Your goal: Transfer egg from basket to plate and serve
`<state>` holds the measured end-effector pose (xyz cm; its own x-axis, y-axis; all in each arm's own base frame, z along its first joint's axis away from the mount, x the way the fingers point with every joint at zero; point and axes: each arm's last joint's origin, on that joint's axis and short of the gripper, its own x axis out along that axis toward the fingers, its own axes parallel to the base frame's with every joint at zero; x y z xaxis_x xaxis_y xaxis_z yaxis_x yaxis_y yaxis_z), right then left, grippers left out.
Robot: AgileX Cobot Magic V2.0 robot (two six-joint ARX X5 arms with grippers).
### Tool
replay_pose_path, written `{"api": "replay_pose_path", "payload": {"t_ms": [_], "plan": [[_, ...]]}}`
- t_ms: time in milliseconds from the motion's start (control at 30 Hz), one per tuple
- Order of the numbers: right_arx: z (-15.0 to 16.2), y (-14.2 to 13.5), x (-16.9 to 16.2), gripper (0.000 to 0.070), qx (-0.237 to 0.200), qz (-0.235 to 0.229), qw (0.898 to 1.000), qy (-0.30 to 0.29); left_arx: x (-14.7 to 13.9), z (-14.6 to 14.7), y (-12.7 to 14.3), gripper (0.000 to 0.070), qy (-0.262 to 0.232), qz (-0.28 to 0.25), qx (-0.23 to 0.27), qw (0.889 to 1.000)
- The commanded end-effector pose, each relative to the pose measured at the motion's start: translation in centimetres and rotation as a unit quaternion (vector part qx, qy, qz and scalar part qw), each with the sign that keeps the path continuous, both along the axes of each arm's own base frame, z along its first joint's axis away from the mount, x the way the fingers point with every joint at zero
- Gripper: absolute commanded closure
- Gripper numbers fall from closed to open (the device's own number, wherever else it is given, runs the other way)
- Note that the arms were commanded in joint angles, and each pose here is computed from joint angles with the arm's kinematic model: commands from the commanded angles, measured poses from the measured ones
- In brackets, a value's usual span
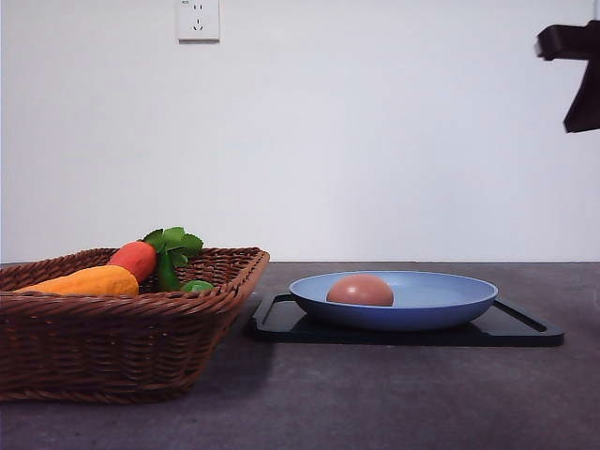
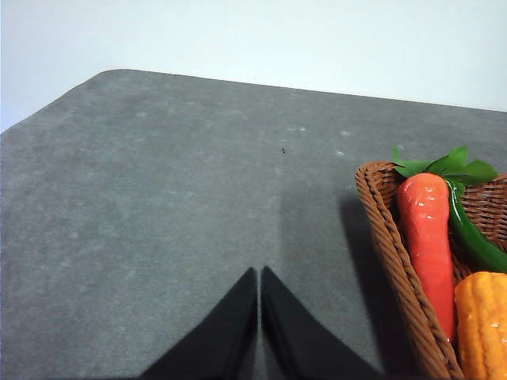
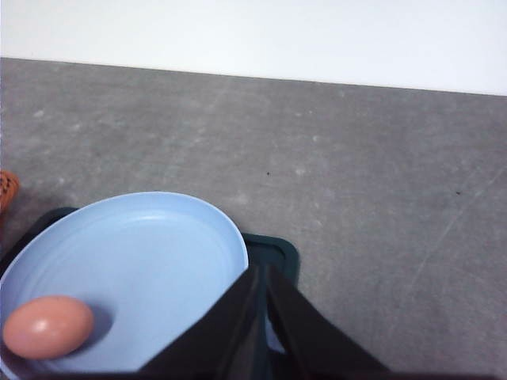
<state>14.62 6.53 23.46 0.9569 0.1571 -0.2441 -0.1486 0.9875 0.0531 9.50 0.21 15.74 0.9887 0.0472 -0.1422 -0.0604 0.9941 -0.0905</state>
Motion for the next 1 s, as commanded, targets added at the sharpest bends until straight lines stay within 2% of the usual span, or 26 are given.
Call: {"api": "replay_pose_path", "payload": {"t_ms": [0,133,400,533,733,967], "plan": [[0.9,-0.4,-0.5,0.0700,-0.007,-0.013,0.999,-0.031,0.1,-0.8,0.0,0.0700,0.007,0.002,-0.003,1.000],[1.2,-2.2,-2.2,0.0700,-0.027,-0.031,0.996,-0.084,0.1,-0.8,0.0,0.0700,0.007,0.002,-0.003,1.000],[-1.6,-5.1,-4.3,0.0700,-0.012,-0.051,0.990,-0.134,0.1,-0.8,0.0,0.0700,0.007,0.002,-0.003,1.000],[-3.7,-5.9,-4.6,0.0700,-0.013,-0.055,0.989,-0.135,0.1,-0.8,0.0,0.0700,0.007,0.002,-0.003,1.000],[-6.3,-6.1,-4.7,0.0700,-0.010,-0.024,0.992,-0.127,0.1,-0.8,0.0,0.0700,0.007,0.002,-0.003,1.000],[-7.5,-6.2,-4.9,0.0700,-0.008,-0.010,0.995,-0.094,0.1,-0.8,0.0,0.0700,0.007,0.002,-0.003,1.000]]}}
